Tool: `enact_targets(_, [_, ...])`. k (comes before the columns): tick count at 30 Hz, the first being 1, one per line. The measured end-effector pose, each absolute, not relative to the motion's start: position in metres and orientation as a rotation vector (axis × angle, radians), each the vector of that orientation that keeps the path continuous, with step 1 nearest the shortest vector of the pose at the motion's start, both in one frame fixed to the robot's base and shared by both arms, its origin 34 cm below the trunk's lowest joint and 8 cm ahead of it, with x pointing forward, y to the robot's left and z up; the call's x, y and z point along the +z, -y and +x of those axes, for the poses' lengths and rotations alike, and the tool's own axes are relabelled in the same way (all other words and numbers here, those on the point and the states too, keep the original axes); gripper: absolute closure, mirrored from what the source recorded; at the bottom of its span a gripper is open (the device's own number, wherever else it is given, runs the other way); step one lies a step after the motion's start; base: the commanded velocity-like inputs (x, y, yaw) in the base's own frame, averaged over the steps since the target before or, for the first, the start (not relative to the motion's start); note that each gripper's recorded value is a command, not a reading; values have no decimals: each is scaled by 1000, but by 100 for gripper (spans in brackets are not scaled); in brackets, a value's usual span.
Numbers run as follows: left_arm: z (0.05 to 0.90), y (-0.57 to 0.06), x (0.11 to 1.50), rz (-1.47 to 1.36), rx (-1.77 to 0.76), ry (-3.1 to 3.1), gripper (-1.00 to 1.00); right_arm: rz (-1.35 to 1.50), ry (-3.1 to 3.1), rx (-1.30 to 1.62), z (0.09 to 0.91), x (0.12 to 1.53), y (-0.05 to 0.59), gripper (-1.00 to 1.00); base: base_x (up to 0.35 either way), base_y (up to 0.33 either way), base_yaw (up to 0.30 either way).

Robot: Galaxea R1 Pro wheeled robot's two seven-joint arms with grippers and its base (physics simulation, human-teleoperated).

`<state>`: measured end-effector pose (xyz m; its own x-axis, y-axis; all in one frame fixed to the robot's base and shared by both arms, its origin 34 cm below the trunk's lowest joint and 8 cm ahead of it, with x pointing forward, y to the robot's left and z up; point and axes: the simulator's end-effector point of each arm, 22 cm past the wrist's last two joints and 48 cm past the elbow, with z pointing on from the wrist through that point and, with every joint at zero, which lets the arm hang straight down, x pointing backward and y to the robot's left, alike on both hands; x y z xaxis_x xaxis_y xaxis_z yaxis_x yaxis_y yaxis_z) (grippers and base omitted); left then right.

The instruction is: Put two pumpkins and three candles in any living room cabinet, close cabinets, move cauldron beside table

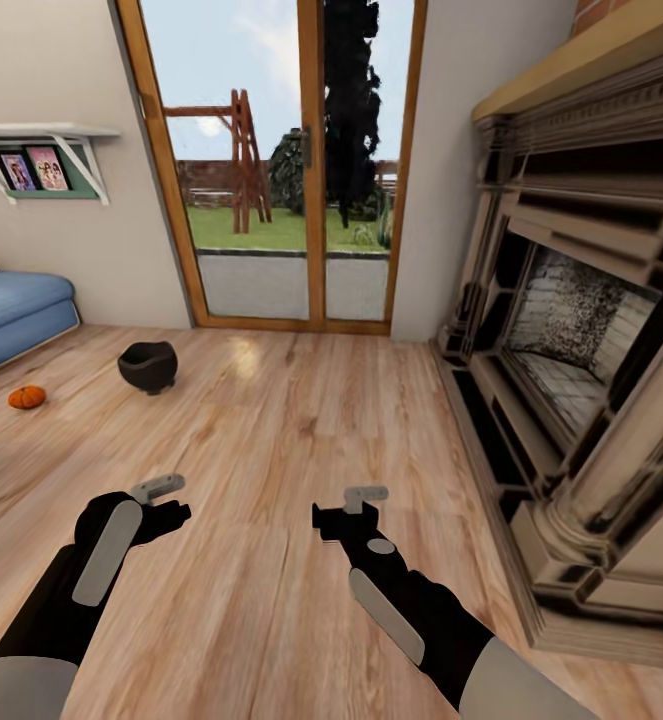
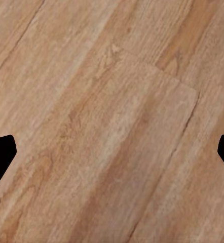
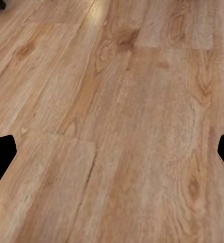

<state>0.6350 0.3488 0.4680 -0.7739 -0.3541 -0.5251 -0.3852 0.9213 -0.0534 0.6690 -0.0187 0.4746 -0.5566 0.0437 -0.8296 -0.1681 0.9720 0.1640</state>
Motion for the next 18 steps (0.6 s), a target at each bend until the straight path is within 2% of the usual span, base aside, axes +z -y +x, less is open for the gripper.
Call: enact_targets(18, [635,-348,468,-528,75,-2534,-100,-55,-2112,288,674,481,20,-100,341,0,0])
